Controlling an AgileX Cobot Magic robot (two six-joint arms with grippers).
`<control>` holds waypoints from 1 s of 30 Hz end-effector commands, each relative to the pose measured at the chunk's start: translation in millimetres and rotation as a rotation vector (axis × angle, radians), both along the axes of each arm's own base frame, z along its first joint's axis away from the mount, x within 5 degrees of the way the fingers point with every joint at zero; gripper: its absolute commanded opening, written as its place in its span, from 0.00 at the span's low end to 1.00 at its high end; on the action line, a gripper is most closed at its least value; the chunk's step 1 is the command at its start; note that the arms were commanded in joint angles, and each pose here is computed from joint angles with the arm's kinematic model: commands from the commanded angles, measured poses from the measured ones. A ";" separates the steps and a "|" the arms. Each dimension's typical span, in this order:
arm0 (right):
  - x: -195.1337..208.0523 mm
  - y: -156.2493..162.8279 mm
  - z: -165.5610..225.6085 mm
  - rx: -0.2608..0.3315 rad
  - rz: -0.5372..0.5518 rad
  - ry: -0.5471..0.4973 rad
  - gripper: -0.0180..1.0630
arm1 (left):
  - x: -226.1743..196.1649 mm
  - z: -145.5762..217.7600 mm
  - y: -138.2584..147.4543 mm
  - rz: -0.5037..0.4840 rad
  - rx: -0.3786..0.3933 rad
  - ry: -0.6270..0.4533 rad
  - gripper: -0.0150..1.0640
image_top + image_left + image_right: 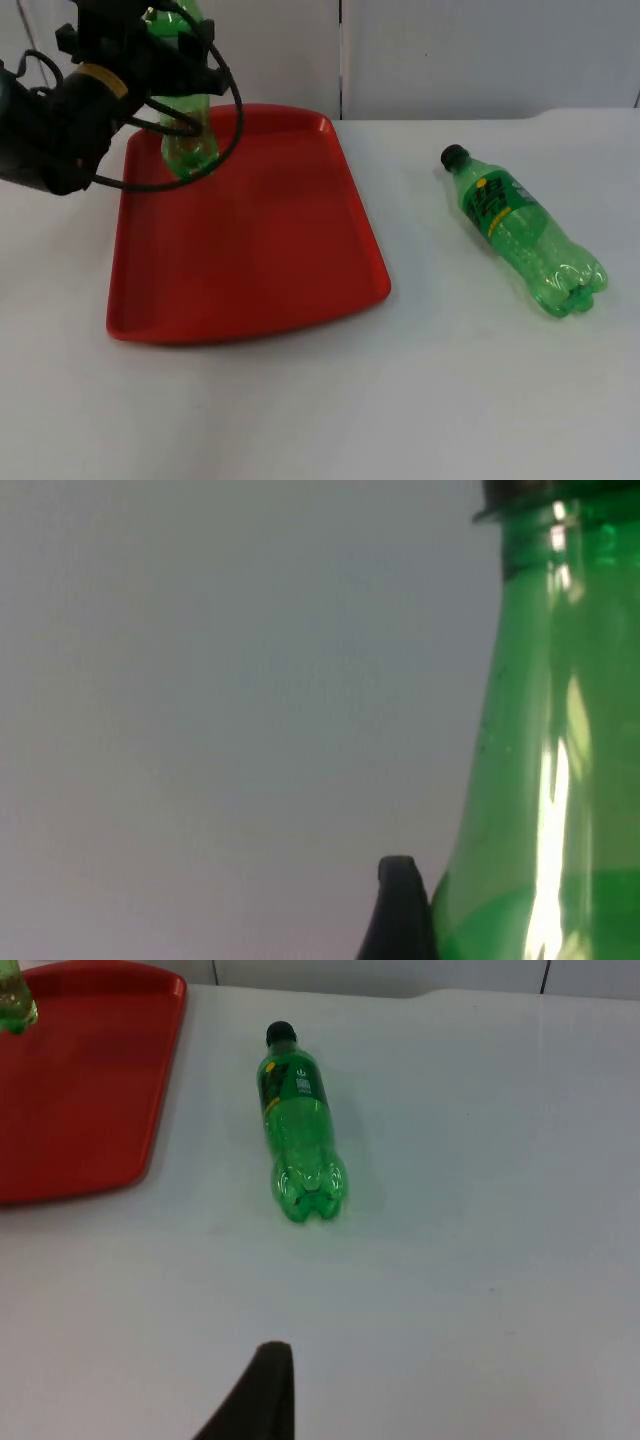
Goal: Place the bottle upright on the tray.
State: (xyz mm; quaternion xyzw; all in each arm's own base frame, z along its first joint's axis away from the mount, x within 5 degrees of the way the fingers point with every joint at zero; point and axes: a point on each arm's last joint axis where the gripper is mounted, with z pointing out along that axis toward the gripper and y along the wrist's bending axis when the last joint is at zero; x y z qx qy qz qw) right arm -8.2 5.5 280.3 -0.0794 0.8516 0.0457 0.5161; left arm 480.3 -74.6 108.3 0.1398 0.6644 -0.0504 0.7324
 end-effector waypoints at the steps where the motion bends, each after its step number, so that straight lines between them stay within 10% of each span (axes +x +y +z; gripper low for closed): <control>1: -0.3 0.2 0.5 0.002 -0.001 -0.009 0.98 | 1.9 -1.3 0.9 0.017 -0.020 -0.027 0.01; 18: -0.3 0.2 0.5 0.002 -0.001 -0.009 0.98 | 0.2 -13.7 -5.3 -0.050 0.046 0.033 0.01; 30: -0.3 0.2 0.5 0.002 -0.001 -0.009 0.98 | 0.5 -21.5 -4.0 -0.037 0.050 0.121 0.65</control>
